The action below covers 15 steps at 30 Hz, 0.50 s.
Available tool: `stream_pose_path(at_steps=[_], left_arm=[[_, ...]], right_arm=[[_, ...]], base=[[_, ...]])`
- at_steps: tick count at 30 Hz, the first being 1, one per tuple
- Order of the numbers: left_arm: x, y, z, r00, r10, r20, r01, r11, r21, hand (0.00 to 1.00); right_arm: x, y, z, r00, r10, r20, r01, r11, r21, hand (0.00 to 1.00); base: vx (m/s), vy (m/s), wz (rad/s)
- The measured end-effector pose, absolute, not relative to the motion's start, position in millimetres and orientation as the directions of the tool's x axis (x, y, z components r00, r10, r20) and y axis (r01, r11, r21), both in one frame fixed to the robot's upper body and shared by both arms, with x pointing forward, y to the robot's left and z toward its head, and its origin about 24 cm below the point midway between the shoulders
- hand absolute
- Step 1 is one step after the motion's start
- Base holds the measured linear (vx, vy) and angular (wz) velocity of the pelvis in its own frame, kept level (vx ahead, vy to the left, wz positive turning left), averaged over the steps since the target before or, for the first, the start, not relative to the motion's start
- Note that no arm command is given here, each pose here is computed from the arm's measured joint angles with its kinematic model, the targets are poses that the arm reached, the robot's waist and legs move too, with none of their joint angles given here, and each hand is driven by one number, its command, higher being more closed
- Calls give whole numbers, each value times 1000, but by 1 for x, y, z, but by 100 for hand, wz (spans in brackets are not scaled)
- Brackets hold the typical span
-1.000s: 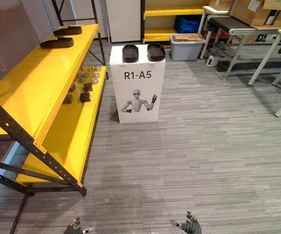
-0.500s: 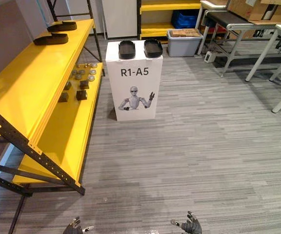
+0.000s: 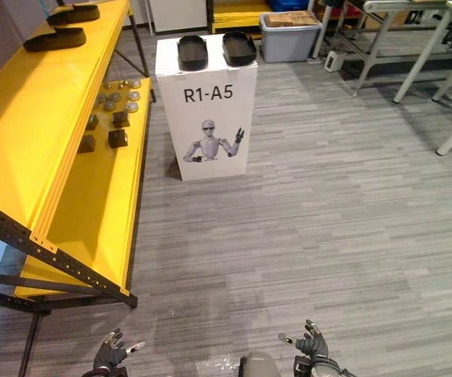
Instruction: Walk over and take plastic housings, then place them on the shelf
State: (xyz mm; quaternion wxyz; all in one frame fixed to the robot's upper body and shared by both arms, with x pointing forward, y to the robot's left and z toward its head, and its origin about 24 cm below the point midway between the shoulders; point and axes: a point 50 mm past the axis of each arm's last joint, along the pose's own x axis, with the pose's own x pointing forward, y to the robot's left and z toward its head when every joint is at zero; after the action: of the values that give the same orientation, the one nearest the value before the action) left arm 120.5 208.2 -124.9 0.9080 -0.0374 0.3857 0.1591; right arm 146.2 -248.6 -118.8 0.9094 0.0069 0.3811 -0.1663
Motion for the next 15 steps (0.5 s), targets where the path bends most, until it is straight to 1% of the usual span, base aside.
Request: stream_pose_path(at_steps=[3, 6, 7, 9, 12, 15], left_arm=[[142, 210, -117, 693, 263, -672, -310, 949, 52, 0], [146, 213, -116, 700, 266, -663, -303, 951, 60, 0], [147, 209, -117, 698, 259, -667, -305, 951, 50, 0], [147, 208, -117, 698, 259, -667, -309, 950, 46, 0], [141, 199, -121, 685, 246, -686, -319, 948, 21, 0], [142, 192, -120, 694, 232, -681, -322, 947, -6, 0]], right_arm=[[157, -247, -114, 678, -289, -676, 295, 949, -110, 0], [155, -249, -114, 678, -292, -674, 287, 950, -123, 0], [161, -252, -110, 690, -295, -661, 283, 950, -130, 0], [172, -248, -104, 722, -278, -633, 261, 957, -123, 0], [166, -244, -108, 713, -272, -647, 254, 959, -123, 0], [170, -238, -102, 741, -274, -613, 277, 956, -91, 0]], base=[[495, -133, 68], [505, -224, 49], [648, -309, 21], [701, -345, -5], [608, -277, -11], [561, -189, -42]])
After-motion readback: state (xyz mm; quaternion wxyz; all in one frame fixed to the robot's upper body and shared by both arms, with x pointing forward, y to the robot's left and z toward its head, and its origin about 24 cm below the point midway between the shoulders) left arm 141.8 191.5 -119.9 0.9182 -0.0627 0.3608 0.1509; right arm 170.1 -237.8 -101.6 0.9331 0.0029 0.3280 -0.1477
